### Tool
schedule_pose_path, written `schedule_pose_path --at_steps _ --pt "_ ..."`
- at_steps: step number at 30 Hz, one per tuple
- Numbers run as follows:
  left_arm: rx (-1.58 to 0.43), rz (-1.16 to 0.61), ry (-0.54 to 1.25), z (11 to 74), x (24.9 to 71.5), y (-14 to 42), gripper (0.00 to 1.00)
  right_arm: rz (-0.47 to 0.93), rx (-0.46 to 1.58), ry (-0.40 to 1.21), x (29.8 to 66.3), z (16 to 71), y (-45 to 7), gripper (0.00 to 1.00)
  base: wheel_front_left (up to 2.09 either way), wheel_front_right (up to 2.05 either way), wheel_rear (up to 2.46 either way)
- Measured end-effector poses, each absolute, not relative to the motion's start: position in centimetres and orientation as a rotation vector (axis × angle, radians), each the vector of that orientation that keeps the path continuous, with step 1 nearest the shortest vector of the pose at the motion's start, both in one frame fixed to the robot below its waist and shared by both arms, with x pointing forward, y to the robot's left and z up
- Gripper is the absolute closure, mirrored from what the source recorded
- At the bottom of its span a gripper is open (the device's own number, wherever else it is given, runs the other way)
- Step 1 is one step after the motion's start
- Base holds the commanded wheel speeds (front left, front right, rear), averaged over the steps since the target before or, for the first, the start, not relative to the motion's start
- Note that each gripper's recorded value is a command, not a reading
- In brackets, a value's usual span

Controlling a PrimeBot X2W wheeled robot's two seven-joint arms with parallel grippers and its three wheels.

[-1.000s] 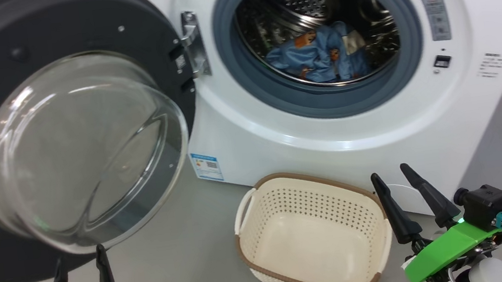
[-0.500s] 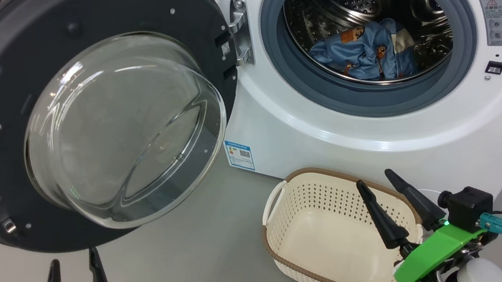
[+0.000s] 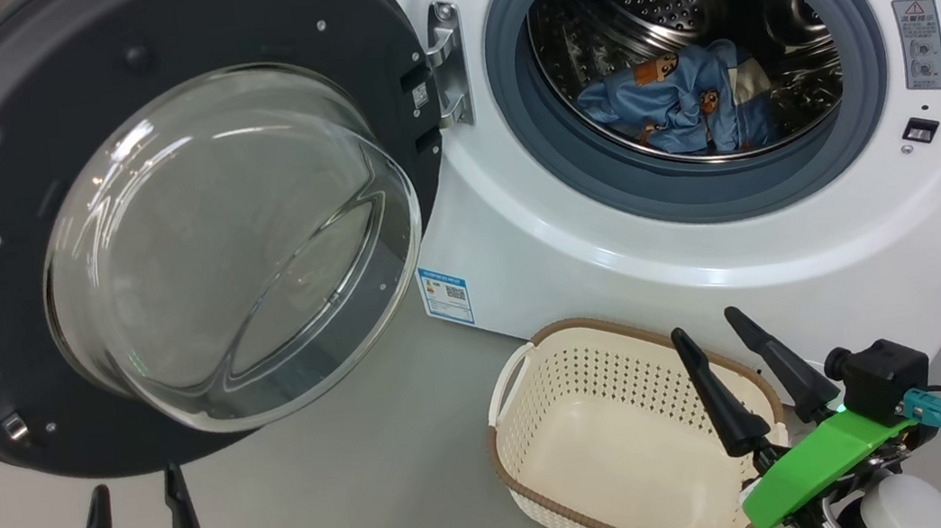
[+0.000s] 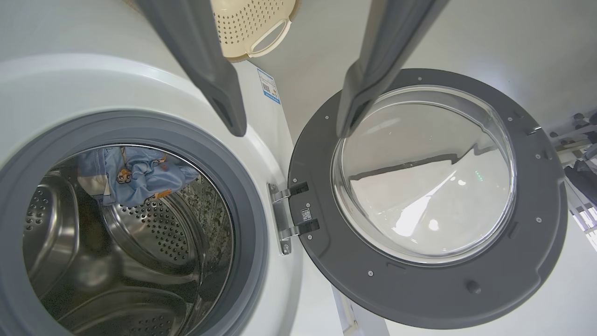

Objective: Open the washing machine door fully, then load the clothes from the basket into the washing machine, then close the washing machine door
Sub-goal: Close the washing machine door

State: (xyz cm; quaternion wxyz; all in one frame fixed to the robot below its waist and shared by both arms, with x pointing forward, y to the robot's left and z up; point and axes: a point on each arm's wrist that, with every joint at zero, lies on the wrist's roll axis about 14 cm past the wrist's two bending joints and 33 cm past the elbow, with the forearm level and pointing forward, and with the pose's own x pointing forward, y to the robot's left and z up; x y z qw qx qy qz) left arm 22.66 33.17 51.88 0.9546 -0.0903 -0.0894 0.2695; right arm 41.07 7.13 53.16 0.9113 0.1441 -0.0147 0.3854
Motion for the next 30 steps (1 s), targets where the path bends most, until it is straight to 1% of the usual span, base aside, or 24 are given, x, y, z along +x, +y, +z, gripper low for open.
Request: schedule_pose_path --at_steps 9,10,11,12,16,19,27,30 --pt "-0.184 0.546 -0.191 52.1 22.6 33.3 0.0 0.782 0.297 -0.035 41.0 53.3 6.6 0.0 0.0 0.0 0.0" --pt "-0.182 0.548 -0.193 52.1 22.5 33.4 0.51 0.779 0.296 -0.032 40.9 53.2 6.5 0.0 0.0 0.0 0.0" --pt "-0.178 0.55 -0.195 52.2 22.5 33.5 0.96 0.777 0.296 -0.031 40.9 53.1 6.5 0.0 0.0 0.0 0.0" --pt "-0.171 0.551 -0.198 52.4 22.4 33.7 1.0 0.776 0.296 -0.033 40.9 53.2 6.4 0.0 0.0 0.0 0.0" --pt "-0.139 0.537 -0.232 53.8 22.5 34.3 1.0 0.772 0.296 -0.036 40.9 53.3 6.3 0.0 0.0 0.0 0.0" --pt "-0.108 0.515 -0.296 56.1 23.0 34.7 1.0 0.767 0.296 -0.035 40.9 53.2 6.1 0.0 0.0 0.0 0.0" --pt "-0.068 0.478 -0.536 65.7 23.7 37.9 1.0 0.745 0.295 -0.036 41.2 53.1 5.3 0.0 0.0 0.0 0.0" --pt "-0.109 0.473 -0.638 69.6 23.7 39.6 1.0 0.734 0.291 -0.03 41.3 52.8 4.8 0.0 0.0 0.0 0.0"
